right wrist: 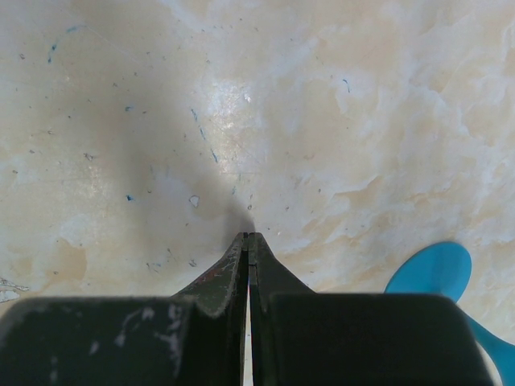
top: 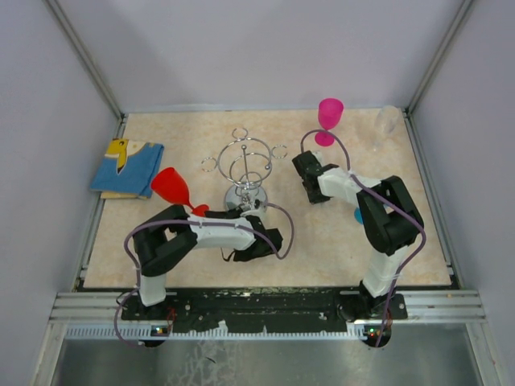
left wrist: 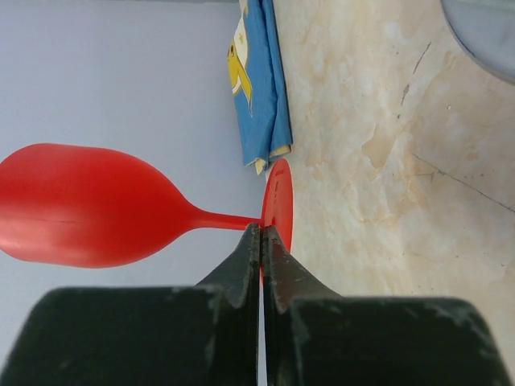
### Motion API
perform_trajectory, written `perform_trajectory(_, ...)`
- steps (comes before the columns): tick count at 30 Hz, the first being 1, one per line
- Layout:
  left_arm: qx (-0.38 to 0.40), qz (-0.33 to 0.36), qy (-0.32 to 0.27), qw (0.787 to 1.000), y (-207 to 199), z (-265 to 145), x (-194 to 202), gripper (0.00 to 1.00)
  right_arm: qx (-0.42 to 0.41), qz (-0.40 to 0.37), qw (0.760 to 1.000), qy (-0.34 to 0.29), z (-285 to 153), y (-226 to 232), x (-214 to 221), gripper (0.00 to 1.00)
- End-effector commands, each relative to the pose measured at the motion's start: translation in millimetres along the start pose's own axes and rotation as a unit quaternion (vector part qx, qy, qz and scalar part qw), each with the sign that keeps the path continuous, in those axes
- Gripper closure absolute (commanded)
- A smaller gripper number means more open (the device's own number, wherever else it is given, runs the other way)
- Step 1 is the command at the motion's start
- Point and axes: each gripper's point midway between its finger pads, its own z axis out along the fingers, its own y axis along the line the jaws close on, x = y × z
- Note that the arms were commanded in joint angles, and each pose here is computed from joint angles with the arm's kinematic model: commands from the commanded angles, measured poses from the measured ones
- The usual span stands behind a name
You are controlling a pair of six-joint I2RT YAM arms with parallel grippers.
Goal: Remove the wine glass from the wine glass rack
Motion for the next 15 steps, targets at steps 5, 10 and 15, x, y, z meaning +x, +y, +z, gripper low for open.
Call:
perform_trajectory(5,0.000,0.011,0.000,1.000,-14.5,-9.0,5.7,1.00,-0.009,0.014,1.000,-0.012,-5.2,-2.5,-5.6,1.00)
perform_trajectory(10,-0.013,0.014,0.003,1.000,-21.2,-11.7,5.3,1.00,-0.008,0.013,1.000,-0.011,-4.4,-3.3,-4.3,1.00)
perform_trajectory(15,-0.014,0.004,0.011,1.000,-29.6,-11.7,8.3,1.00,-0.009,0.013,1.000,-0.011,-4.5,-3.2,-4.7,1.00)
